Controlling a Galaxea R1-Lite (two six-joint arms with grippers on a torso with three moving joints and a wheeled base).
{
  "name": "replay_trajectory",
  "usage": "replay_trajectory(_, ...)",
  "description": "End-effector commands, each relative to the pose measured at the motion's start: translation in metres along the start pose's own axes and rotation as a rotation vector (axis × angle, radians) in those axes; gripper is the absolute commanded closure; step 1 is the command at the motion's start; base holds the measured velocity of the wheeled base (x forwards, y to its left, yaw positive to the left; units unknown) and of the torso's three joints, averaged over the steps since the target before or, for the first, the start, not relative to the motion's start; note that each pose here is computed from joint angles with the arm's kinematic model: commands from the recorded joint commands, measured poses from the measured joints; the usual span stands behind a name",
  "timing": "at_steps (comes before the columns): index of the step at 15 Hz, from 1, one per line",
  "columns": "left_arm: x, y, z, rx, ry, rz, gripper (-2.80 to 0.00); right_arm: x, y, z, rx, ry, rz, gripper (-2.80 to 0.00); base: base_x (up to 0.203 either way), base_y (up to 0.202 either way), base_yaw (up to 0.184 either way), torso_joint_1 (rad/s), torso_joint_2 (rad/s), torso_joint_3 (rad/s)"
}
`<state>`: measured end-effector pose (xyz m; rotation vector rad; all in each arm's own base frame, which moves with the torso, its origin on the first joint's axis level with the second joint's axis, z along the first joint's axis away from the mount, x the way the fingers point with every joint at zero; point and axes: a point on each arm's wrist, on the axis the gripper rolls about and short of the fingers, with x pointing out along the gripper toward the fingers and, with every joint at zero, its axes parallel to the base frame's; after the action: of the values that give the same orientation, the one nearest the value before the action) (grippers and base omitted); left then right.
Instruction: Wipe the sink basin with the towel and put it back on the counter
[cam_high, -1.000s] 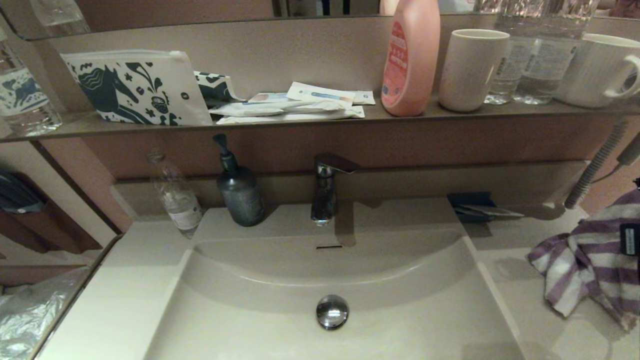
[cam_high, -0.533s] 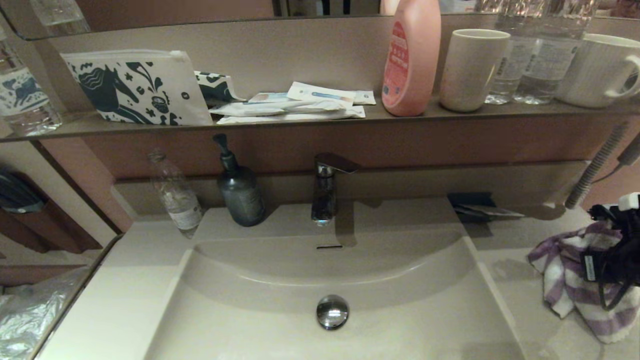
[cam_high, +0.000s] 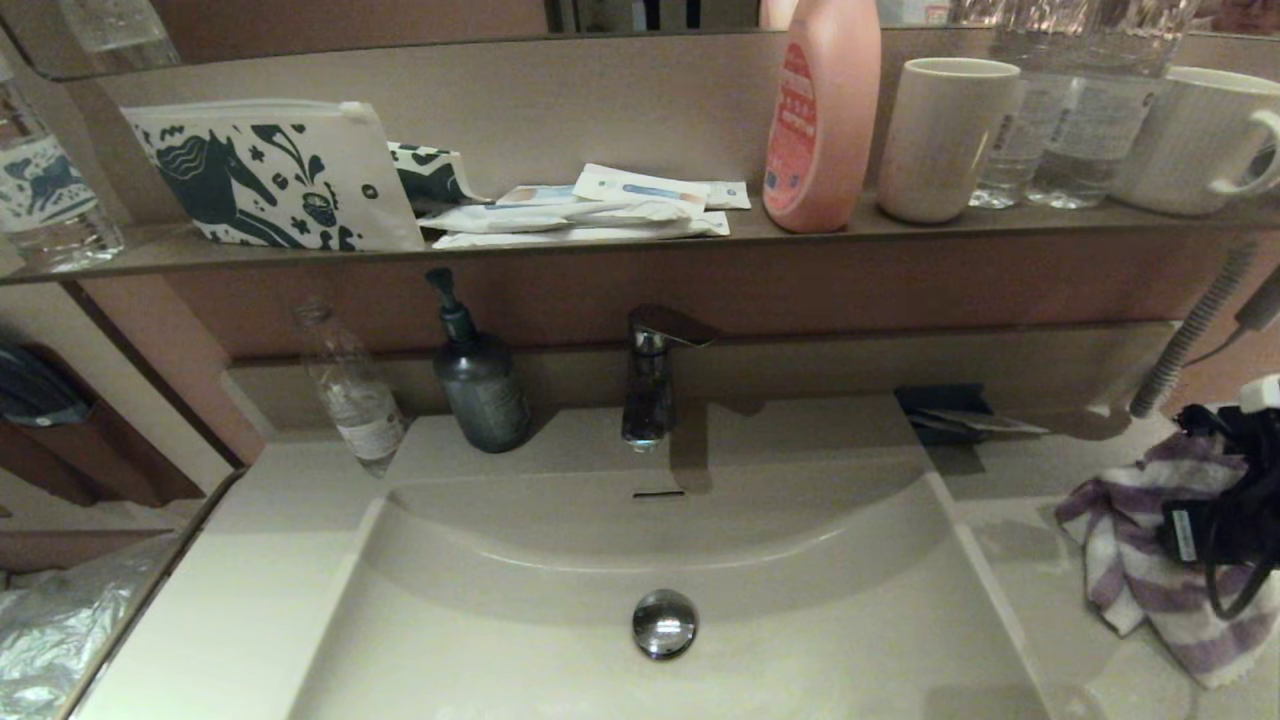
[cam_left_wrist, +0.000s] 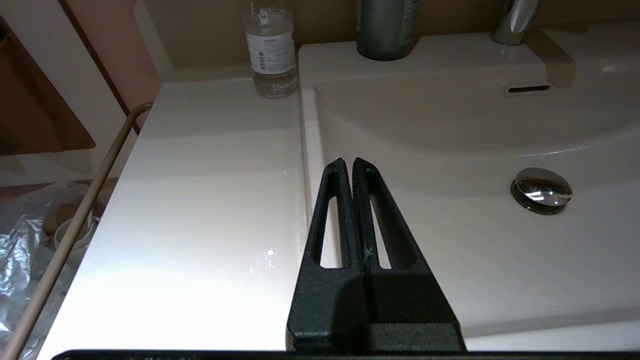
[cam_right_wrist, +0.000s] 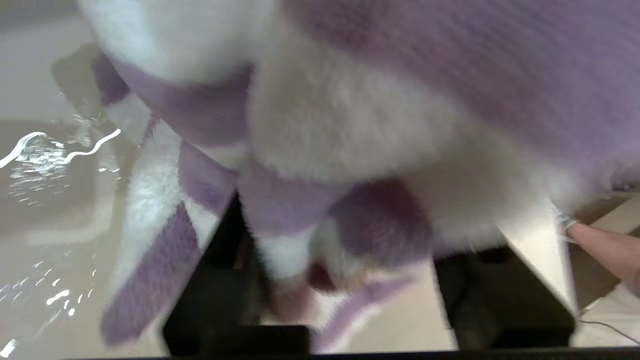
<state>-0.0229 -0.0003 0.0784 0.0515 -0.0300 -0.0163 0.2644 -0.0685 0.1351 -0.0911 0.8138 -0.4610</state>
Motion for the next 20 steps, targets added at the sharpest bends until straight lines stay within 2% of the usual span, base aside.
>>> replay_trajectory(1, 0.0, 0.0, 0.0, 0.0, 0.0, 0.0, 0.0, -0.037, -0.014, 0.016, 0.015, -0.05, -0.008, -2.8, 0.0, 0.0, 0.0, 0.0, 0.0, 0.0)
replay_trajectory(3, 0.0, 0.0, 0.0, 0.001, 0.0, 0.0, 0.0, -0.06, -0.021, 0.019, 0.011, -0.034, -0.007, -2.8, 0.0, 0.0, 0.0, 0.0, 0.0, 0.0)
replay_trajectory(8, 0.0, 0.0, 0.0, 0.001, 0.0, 0.0, 0.0, -0.078, -0.038, 0.014, 0.049, -0.039, -0.046, -2.8, 0.0, 0.0, 0.0, 0.0, 0.0, 0.0)
replay_trajectory(12, 0.0, 0.0, 0.0, 0.001, 0.0, 0.0, 0.0, -0.089, -0.041, 0.014, 0.058, -0.071, -0.046, -2.8, 0.0, 0.0, 0.0, 0.0, 0.0, 0.0)
replay_trajectory(14, 0.0, 0.0, 0.0, 0.0, 0.0, 0.0, 0.0, -0.099, -0.037, 0.017, 0.048, -0.113, -0.014, -2.8, 0.0, 0.0, 0.0, 0.0, 0.0, 0.0)
replay_trajectory(16, 0.0, 0.0, 0.0, 0.0, 0.0, 0.0, 0.0, -0.102, -0.036, 0.016, 0.044, -0.112, -0.008, -2.8, 0.0, 0.0, 0.0, 0.0, 0.0, 0.0)
replay_trajectory(17, 0.0, 0.0, 0.0, 0.0, 0.0, 0.0, 0.0, -0.101, -0.037, 0.014, 0.043, -0.099, -0.013, -0.07, 0.0, 0.0, 0.0, 0.0, 0.0, 0.0)
replay_trajectory(20, 0.0, 0.0, 0.0, 0.001, 0.0, 0.0, 0.0, -0.104, -0.038, 0.01, 0.043, -0.094, -0.013, 0.0, 0.0, 0.0, 0.0, 0.0, 0.0, 0.0)
